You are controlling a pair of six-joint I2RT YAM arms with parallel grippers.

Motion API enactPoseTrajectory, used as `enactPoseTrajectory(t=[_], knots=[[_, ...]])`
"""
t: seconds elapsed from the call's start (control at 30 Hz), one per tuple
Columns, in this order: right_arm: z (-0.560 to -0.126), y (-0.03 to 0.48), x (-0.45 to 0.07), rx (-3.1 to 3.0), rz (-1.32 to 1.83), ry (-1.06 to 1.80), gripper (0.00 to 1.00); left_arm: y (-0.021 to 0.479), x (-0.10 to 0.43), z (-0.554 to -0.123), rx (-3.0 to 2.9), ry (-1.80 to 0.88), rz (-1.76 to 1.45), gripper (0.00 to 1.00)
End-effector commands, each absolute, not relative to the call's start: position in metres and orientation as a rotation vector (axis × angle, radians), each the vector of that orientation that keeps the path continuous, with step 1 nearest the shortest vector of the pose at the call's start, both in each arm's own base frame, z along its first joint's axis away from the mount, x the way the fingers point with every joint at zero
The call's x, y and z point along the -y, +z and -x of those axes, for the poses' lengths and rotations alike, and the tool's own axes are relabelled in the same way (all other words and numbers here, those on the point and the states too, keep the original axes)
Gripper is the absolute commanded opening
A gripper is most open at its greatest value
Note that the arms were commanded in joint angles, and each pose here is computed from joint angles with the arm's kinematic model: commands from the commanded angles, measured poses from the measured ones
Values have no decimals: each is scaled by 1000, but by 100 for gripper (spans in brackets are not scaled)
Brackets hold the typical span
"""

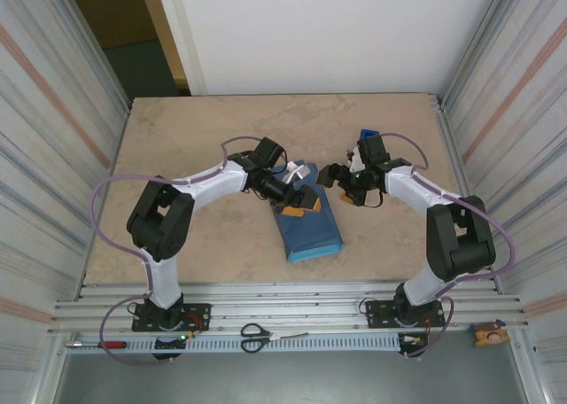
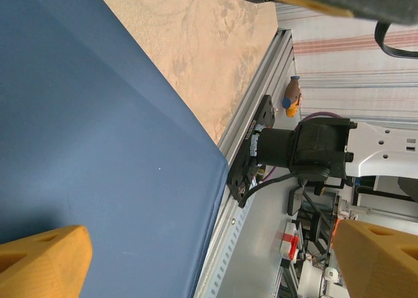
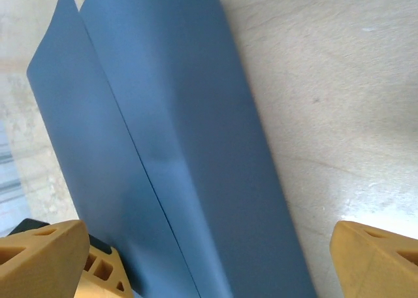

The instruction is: Wrap the gift box in paper

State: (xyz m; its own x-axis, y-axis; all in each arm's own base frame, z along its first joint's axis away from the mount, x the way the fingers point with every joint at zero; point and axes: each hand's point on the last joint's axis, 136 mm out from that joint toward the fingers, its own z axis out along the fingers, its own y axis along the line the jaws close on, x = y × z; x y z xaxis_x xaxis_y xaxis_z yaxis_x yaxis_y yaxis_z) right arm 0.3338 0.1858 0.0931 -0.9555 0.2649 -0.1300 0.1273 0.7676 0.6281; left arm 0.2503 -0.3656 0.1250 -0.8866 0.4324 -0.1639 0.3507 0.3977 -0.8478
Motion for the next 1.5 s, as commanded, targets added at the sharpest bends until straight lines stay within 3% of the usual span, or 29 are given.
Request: enactPoseTrajectory(t=[0.0, 0.33, 0.53, 1.0, 1.27, 1.47], knots=[[-322, 83, -206, -2806, -200, 1046, 93, 34, 353, -251, 2681, 1251, 718, 95], [-312, 54, -213, -2931, -111, 976, 94, 34, 352, -249, 2670, 1248, 727, 92], [-299, 37, -204, -2965, -182, 952, 83, 42, 355, -252, 2674, 1269, 736, 92], [-291, 33, -204, -2939, -263, 967, 74, 130, 359, -285, 2764, 1491, 775, 93], [-288, 33, -206, -2922, -299, 946, 72, 175, 324, -304, 2904, 1610, 645, 95], [-286, 34, -209, -2906, -322, 952, 72, 140, 267, -321, 3106, 1358, 292, 97]])
